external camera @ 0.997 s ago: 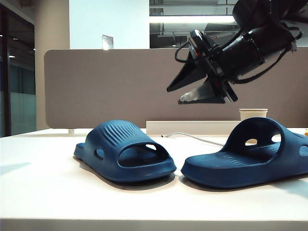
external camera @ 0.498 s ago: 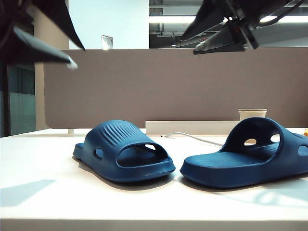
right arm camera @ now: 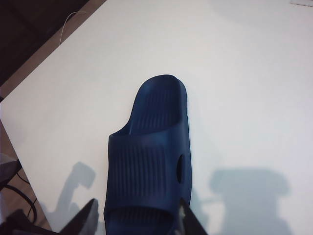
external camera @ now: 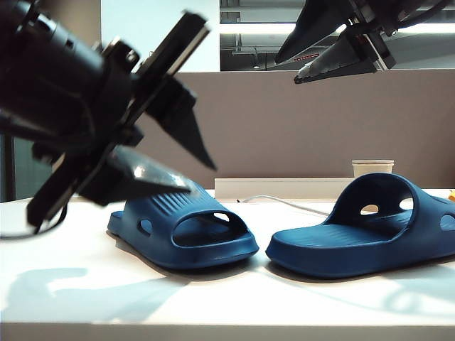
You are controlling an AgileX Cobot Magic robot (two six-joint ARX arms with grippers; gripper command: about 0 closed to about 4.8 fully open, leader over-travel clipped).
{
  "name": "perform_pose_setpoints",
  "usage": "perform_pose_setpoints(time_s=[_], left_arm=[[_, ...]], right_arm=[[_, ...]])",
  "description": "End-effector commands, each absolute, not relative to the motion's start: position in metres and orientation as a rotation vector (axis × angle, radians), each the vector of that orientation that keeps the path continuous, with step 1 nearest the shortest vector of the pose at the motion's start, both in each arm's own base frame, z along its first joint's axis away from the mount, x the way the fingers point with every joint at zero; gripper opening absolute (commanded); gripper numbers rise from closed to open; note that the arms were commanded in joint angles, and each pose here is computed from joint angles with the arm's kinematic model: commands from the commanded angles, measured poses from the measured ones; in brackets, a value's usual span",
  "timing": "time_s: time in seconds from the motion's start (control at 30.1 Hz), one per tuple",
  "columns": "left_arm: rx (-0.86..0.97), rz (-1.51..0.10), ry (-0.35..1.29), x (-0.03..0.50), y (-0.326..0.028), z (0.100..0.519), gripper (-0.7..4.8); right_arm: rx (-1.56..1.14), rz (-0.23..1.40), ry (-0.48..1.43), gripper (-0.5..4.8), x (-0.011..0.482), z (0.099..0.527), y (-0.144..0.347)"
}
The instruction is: Interlock the pair of blue slippers on the table with their fronts facing up.
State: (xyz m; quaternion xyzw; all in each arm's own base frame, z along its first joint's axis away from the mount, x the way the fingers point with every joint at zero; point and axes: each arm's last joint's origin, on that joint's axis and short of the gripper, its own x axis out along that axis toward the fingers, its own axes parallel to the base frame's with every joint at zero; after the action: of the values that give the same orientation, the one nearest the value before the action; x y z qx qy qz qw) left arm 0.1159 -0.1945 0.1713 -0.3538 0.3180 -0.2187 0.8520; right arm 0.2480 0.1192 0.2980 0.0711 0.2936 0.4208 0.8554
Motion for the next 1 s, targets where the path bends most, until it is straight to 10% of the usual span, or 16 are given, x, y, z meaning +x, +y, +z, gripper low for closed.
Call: perform_pose_setpoints(time_s=[0.03, 0.4, 1.0], left_arm=[[-0.505, -0.532, 0.536, 0.114, -0.203, 0.184, 1.24], [0.106, -0.379, 0.424, 0.115, -0.208, 0.200, 2.30], [0.633, -0.422, 0.383, 0.122, -0.221, 0.185, 2.29]], right_arm=[[0.135, 0.888, 0.605, 2.06, 0.247, 0.300, 0.119], [0.129, 0.876, 0.601, 2.06, 0.247, 0.300, 0.119], [0.126, 0.866, 0.601, 2.06, 0.248, 0.300, 0.119]])
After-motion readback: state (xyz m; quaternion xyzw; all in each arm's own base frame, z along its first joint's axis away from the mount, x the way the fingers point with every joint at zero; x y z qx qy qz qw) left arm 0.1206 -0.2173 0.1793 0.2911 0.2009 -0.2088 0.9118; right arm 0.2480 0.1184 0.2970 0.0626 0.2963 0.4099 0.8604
